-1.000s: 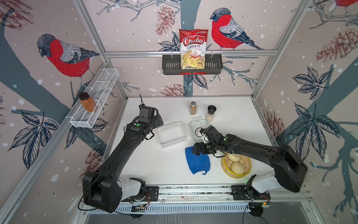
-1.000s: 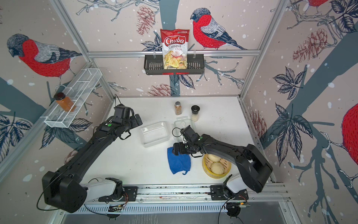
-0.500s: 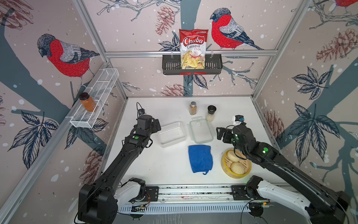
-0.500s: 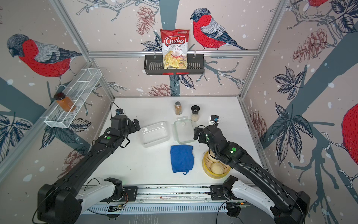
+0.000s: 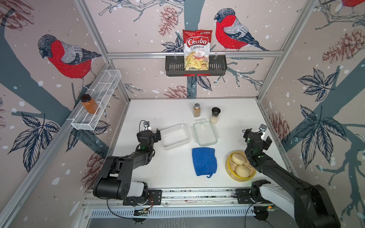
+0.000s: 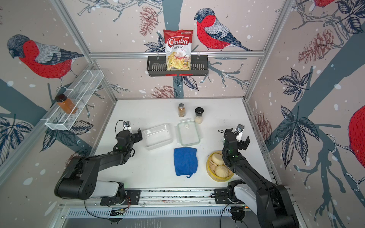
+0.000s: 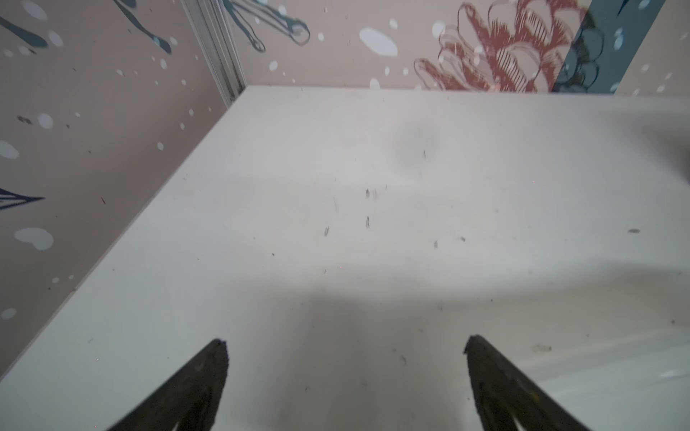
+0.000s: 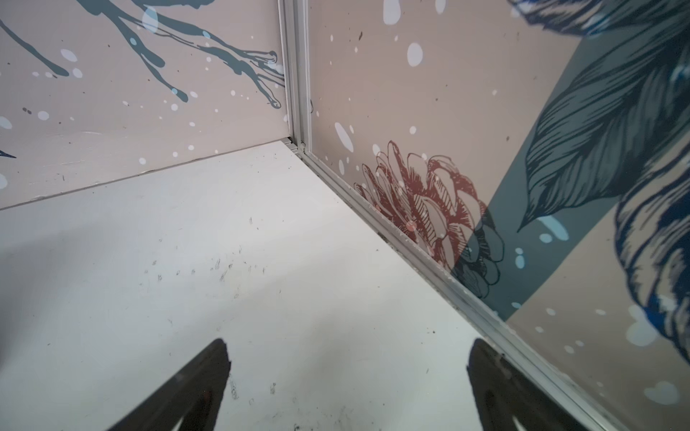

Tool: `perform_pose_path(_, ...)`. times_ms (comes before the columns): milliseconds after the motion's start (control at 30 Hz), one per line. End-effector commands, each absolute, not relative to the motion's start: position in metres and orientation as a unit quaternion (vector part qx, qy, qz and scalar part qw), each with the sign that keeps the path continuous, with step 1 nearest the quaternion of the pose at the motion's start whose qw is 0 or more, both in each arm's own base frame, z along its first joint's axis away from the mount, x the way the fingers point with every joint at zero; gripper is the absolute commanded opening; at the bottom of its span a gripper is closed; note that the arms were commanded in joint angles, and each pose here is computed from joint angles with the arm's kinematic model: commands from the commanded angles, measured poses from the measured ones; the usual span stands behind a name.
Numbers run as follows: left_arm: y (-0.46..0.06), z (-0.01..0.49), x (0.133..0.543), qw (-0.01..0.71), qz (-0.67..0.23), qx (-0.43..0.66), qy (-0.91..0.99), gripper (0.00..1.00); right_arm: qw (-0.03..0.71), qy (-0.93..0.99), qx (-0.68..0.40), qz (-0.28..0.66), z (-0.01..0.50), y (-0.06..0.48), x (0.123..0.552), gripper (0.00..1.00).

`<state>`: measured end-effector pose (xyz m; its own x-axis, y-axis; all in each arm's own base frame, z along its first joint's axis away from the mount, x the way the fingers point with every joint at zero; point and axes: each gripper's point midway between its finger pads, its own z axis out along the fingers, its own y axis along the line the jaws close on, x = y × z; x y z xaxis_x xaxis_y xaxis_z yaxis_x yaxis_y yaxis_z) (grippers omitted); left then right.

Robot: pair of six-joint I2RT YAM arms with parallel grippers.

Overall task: Wipe the insides of the lunch boxes
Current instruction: Reset both arms

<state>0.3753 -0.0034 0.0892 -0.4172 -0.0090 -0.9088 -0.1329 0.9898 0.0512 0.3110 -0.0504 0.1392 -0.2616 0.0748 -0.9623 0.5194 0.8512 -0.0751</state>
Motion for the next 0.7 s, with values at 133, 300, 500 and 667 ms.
perform_pose_path(133, 0.016, 0.132, 0.393, 0.649, 0.07, -0.051, 0.756, 0.99, 0.666, 0.724, 0.146, -0.104, 0.15, -0.037, 0.356, 1.0)
perform_pose_path(300, 0.022, 0.137, 0.363, 0.692, 0.035, -0.058, 0.719, 0.99, 0.68, 0.717, 0.132, -0.078, 0.136, -0.035, 0.355, 1.0)
perform_pose_path(500, 0.015, 0.131, 0.375, 0.673, 0.025, -0.036, 0.739, 0.99, 0.674, 0.724, 0.121, -0.087, 0.133, -0.03, 0.359, 1.0)
perform_pose_path(667, 0.016, 0.132, 0.375, 0.675, 0.029, -0.041, 0.736, 0.99, 0.676, 0.725, 0.111, -0.071, 0.133, -0.03, 0.363, 1.0)
